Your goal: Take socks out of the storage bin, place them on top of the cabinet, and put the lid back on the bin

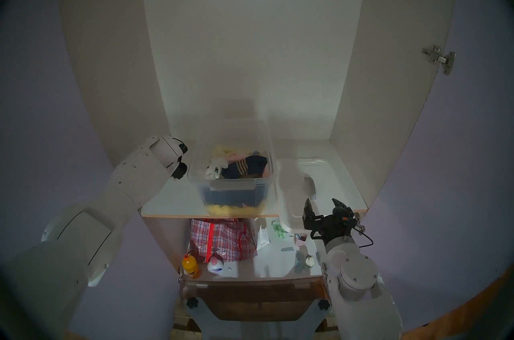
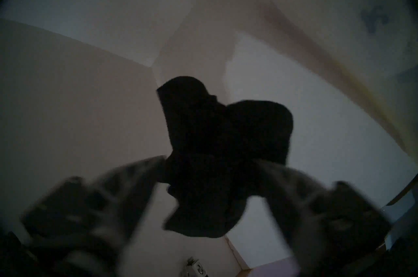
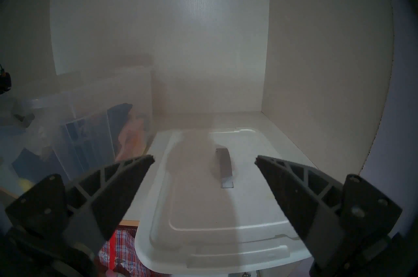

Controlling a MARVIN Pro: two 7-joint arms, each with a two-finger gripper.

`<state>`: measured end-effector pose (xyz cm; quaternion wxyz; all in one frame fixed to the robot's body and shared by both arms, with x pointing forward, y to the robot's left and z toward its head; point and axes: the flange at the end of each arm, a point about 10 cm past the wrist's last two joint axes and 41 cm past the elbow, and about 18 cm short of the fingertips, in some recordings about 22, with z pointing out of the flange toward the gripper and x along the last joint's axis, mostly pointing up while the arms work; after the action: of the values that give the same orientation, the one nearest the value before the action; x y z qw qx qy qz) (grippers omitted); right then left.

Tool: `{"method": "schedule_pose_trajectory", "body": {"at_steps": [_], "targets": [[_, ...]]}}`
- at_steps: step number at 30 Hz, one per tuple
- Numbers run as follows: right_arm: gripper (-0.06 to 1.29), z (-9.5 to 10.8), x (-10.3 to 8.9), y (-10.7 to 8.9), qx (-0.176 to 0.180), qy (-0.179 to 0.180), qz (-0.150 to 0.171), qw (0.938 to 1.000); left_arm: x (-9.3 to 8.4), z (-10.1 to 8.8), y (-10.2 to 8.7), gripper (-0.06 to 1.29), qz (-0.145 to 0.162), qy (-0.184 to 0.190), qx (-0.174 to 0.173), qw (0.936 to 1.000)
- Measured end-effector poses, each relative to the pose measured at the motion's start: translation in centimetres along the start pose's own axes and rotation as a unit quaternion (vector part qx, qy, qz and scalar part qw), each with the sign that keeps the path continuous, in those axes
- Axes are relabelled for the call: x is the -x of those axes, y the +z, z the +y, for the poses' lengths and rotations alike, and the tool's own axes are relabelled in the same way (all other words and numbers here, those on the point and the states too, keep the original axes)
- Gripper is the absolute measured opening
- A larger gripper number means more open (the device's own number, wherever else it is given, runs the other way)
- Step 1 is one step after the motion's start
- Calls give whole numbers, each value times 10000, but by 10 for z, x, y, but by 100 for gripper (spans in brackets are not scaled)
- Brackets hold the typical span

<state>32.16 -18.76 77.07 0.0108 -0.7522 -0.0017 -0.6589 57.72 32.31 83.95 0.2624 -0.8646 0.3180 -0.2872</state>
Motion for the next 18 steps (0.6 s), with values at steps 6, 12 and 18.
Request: {"method": "schedule_pose_trajectory", "body": {"at_steps": [6, 12, 18], "targets": [[125, 0, 0, 0, 0, 0, 0, 10000, -19, -3, -15, 124, 510, -177, 33, 9985], [125, 5, -12, 18, -10, -11, 52, 10000, -24, 2, -29, 124, 966, -405, -4, 9945], [125, 28, 7, 54, -148, -282, -420, 9986, -23, 4, -29, 124, 1015, -401, -37, 9940]]}}
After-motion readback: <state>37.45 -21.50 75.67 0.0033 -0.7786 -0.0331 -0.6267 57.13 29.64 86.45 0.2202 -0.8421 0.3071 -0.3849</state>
